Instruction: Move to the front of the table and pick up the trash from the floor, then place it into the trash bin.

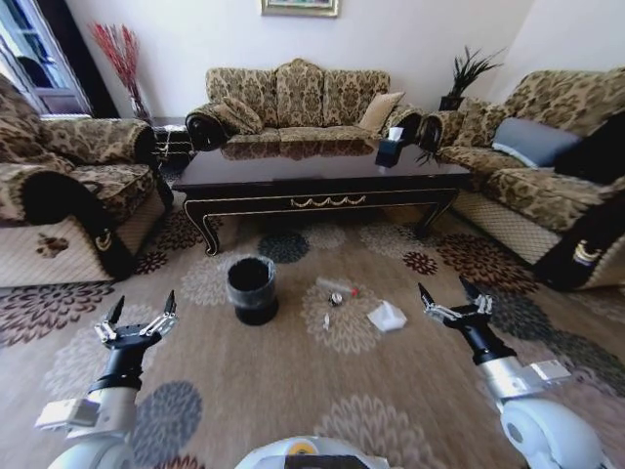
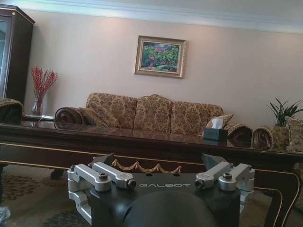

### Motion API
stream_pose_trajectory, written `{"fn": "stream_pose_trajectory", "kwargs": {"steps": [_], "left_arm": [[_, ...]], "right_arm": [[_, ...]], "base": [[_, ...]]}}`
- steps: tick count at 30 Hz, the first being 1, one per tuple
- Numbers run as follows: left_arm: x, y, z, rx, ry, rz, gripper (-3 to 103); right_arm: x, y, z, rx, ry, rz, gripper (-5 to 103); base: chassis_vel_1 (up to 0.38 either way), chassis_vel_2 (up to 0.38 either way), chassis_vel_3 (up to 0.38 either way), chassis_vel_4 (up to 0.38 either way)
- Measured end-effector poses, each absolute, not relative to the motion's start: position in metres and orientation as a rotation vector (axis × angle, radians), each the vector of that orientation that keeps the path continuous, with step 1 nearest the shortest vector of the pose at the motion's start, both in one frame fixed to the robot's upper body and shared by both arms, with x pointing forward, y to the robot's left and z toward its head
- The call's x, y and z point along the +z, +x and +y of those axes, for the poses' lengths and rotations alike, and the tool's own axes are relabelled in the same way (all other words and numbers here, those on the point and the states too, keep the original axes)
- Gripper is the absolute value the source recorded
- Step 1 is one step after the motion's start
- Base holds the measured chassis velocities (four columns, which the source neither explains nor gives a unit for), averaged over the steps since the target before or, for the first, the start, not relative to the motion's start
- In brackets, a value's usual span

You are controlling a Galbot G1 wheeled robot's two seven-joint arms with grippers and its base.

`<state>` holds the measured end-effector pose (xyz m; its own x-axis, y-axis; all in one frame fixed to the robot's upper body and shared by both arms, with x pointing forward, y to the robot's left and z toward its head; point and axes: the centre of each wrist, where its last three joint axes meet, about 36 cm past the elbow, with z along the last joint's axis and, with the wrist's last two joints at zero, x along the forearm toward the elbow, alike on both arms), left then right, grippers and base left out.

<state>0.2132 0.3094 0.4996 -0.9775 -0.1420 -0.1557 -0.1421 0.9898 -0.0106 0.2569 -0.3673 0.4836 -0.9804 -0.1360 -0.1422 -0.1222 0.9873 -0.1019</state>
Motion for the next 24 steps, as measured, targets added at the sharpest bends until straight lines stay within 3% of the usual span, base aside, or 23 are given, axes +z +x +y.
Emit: {"fn": "stream_pose_trajectory", "kwargs": {"steps": [13, 21, 24], "left_arm": [[0.493, 0.217, 0.310, -0.001, -0.217, 2.988, 100], [0.486, 0.221, 0.314, -0.008, -0.245, 3.006, 100], [0.486, 0.232, 0.318, -0.105, -0.318, 3.053, 100]], "right_arm": [[0.482, 0.260, -0.364, -0.120, -0.182, 2.963, 100], [0.477, 0.260, -0.364, -0.116, -0.184, 2.965, 100], [0.476, 0.259, -0.363, -0.114, -0.178, 2.966, 100]], "base": [[-0.300, 0.297, 0.287, -0.308], [0.007, -0.010, -0.010, 0.021], [0.031, -0.060, -0.062, 0.034]]}}
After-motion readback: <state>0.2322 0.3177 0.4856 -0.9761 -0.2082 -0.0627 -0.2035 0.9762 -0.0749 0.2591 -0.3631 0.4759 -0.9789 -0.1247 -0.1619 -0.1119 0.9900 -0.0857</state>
